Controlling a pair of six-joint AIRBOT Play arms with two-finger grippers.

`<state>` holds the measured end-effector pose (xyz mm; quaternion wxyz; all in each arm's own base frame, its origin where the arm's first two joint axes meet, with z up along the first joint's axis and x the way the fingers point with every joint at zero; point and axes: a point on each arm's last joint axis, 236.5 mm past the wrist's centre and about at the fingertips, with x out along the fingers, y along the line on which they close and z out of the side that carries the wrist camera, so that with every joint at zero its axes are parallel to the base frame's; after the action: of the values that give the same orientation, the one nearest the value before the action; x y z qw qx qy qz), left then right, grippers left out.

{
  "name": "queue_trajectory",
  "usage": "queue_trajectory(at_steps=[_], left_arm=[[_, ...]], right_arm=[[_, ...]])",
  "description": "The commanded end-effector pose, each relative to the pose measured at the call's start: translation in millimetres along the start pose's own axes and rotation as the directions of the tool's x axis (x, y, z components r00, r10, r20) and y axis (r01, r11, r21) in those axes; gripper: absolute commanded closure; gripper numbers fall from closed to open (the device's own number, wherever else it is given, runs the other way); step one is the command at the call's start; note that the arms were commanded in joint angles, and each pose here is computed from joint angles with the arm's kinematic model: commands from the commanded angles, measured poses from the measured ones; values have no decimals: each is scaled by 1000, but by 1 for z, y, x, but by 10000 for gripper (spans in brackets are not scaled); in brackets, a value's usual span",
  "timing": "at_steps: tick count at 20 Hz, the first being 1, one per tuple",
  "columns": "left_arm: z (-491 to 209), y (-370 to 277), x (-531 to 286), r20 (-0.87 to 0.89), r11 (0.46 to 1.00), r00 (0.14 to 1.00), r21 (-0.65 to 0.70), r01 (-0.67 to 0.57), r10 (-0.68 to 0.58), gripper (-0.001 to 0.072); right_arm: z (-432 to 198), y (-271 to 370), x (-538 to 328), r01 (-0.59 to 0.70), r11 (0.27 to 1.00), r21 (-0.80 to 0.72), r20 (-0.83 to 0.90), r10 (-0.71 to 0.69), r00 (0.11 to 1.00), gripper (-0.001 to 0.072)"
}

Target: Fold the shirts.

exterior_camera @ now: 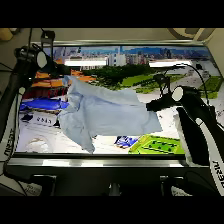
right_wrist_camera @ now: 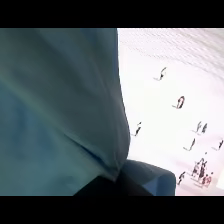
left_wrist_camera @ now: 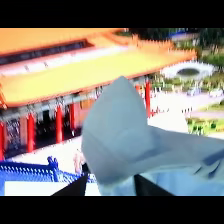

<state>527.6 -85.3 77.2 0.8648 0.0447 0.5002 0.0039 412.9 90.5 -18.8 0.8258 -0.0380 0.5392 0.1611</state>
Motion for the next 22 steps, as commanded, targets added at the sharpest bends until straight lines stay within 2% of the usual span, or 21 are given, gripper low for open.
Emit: queue_trajectory(at_steps=[1,2,3,5,6,8,11,13,16,22], left_arm=[[-74,-10,27,-318,991,948,117,61,-21,192],[-86,-4,19,-369,984,929,163,76,-11,192],[-92,3,9,-397,983,918,165,76,-5,193],[-95,4,-13,-400,986,912,95,141,-92,192],[-102,-3,-23,-406,975,896,50,216,-178,192],[-138,-14,-33,-461,934,821,-52,353,-336,192],[-218,2,-24,-518,924,766,-190,332,-382,194],[-265,16,-17,-508,923,772,-254,289,-382,195],[-314,19,-5,-498,896,758,-361,259,-420,242],[-309,-7,32,-376,844,796,-452,289,-474,244]], right_arm=[[10,-8,10,24,1000,7,30,-24,999,455],[11,-13,3,49,998,-25,9,-49,999,208],[10,-21,-7,82,993,-81,-19,-84,996,156],[6,-38,-27,131,970,-203,-81,-150,985,155],[-2,-44,-33,107,976,-191,-116,-131,985,155],[-24,-57,-38,33,998,-59,-173,-43,984,155],[-56,-72,-51,-85,995,46,-225,93,970,174],[-76,-80,-59,-106,993,56,-280,117,953,222],[-82,-83,-60,-108,994,30,-301,112,947,222],[-87,-84,-49,-122,991,45,-327,130,936,197]])
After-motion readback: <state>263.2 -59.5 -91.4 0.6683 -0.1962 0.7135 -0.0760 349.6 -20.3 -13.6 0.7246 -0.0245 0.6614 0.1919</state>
